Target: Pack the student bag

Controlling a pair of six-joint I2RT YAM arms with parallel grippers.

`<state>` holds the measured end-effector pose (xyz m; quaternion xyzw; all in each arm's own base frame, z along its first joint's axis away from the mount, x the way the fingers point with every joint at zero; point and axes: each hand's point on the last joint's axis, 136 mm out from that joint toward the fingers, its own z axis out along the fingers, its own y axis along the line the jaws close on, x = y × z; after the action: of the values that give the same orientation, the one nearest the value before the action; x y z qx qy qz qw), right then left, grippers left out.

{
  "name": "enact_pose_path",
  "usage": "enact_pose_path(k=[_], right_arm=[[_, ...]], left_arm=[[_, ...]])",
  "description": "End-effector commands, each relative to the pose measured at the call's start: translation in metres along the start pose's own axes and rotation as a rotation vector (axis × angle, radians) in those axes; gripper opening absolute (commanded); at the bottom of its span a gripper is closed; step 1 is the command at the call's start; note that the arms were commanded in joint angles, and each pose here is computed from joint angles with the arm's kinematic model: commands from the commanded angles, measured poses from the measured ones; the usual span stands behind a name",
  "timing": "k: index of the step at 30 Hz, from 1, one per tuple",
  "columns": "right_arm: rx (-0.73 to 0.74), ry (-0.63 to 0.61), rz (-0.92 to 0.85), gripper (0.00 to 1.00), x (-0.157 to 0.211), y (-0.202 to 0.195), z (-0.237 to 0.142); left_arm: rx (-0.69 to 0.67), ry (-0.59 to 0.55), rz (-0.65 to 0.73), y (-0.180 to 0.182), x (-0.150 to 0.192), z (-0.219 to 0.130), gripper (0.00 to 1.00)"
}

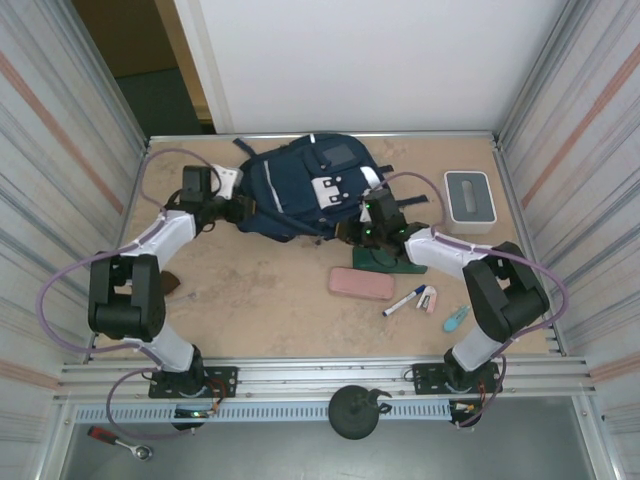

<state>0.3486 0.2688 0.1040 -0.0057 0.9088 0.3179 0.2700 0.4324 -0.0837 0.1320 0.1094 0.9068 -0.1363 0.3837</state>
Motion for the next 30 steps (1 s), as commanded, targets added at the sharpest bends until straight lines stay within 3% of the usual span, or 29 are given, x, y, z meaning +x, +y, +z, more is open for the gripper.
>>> enact_pose_path(k=[1,5,10,17,21,26,30], right_arm=[[-0.047,0.002,-0.15,0.36,-0.007,0.021,-0.012],[-0.068,-0.033,-0.208,0.43,-0.025,0.023,-0.025],[-0.06,-0.043,-0.137,0.44,-0.048,0.008,-0.01],[-0.001,0.0,0.08,0.26,-0.039,-0.046,0.02],[-0.034,0.016,0.129,0.2,-0.025,-0.054,0.028],[-0.035,0.023,0.127,0.21,-0.018,-0.061,0.028],[-0.049,0.022,0.134,0.21,-0.016,-0.065,0.028]], left_arm=[[-0.181,-0.104,-0.15,0.031,-0.02,-0.026,0.57],[-0.164,-0.14,-0.194,0.014,-0.019,-0.038,0.64],[-0.079,-0.131,-0.111,-0.056,-0.011,-0.027,0.66],[-0.038,-0.037,0.035,-0.139,0.004,0.009,0.67],[-0.08,0.019,0.097,-0.161,0.016,0.027,0.66],[-0.206,0.073,0.218,-0.17,0.024,0.041,0.63],[-0.214,0.124,0.261,-0.182,0.034,0.054,0.65]])
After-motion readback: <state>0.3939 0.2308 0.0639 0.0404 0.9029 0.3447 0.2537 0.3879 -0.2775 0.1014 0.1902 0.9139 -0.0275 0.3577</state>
